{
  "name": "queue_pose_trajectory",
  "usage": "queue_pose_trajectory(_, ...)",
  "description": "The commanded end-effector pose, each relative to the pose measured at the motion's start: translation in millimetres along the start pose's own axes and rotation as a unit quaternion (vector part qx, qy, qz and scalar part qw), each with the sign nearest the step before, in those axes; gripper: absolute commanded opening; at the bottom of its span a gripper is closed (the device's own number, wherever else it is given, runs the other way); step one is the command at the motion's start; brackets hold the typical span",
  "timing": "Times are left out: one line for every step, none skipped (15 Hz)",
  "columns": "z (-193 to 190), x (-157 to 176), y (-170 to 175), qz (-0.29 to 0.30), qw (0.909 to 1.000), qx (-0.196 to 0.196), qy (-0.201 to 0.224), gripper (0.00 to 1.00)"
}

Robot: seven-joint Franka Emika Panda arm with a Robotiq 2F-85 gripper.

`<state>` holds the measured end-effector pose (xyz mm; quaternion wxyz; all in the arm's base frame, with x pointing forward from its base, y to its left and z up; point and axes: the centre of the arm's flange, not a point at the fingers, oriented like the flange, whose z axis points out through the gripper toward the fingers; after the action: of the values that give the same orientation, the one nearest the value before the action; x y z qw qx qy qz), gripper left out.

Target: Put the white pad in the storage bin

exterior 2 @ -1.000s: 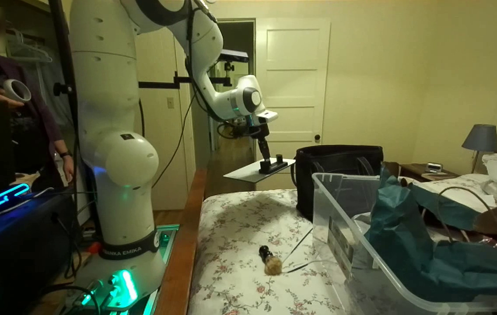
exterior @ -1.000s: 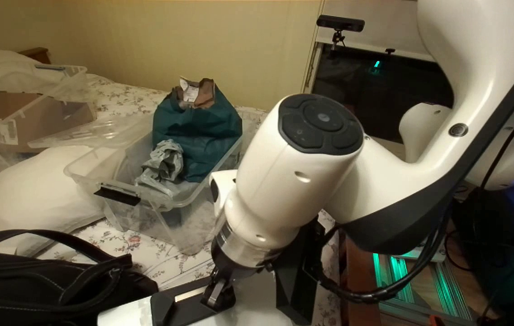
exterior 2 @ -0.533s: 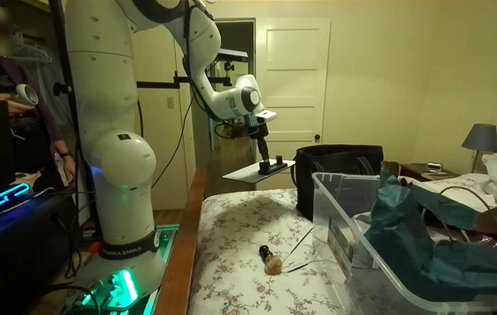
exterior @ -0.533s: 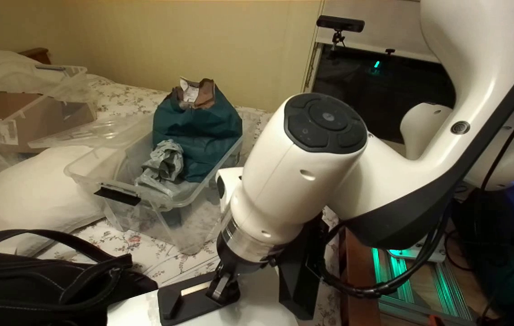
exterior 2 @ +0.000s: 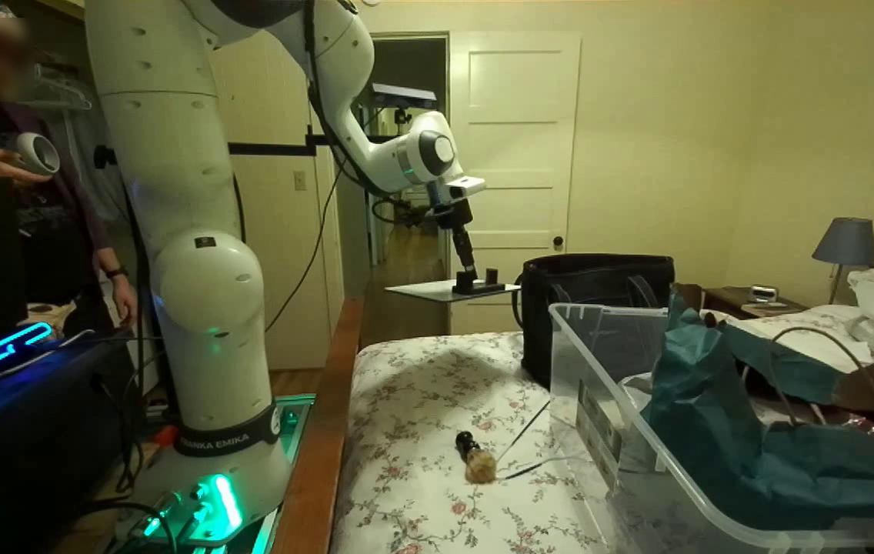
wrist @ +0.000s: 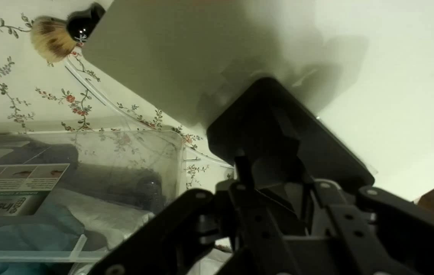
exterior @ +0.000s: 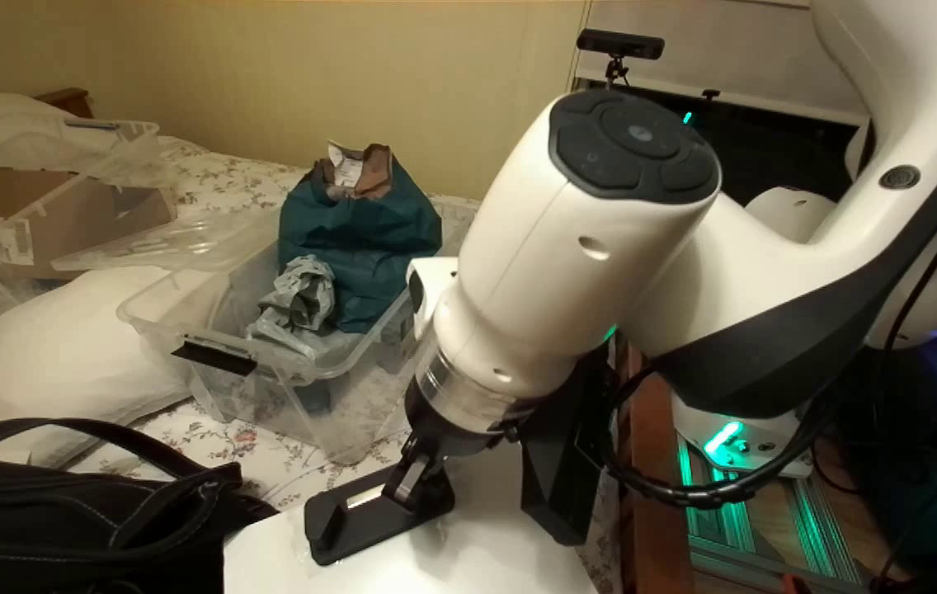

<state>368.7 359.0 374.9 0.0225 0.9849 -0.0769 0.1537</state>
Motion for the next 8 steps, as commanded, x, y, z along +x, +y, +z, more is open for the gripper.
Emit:
queue_pose_trajectory(-42,-1,9,0.018,0.9998,0.01,0.007,0.07)
queue_pose_trajectory(-46,-3,9,0.012,0.9998,0.018,0.004,0.07)
queue_pose_trajectory(-49,-4,9,0.005,0.9996,0.027,-0.001,0.07)
queue_pose_trajectory(-53,-6,9,0.0,0.9993,0.037,-0.004,0.07)
queue_pose_trajectory(-55,-7,9,0.002,0.9993,0.036,-0.007,0.07)
queue_pose_trajectory(-58,-9,11,0.004,0.9991,0.042,-0.01,0.07)
queue_pose_trajectory(-61,-11,13,0.009,0.9989,0.044,-0.01,0.07)
queue_pose_trajectory(-64,-13,15,0.015,0.9986,0.05,-0.006,0.07)
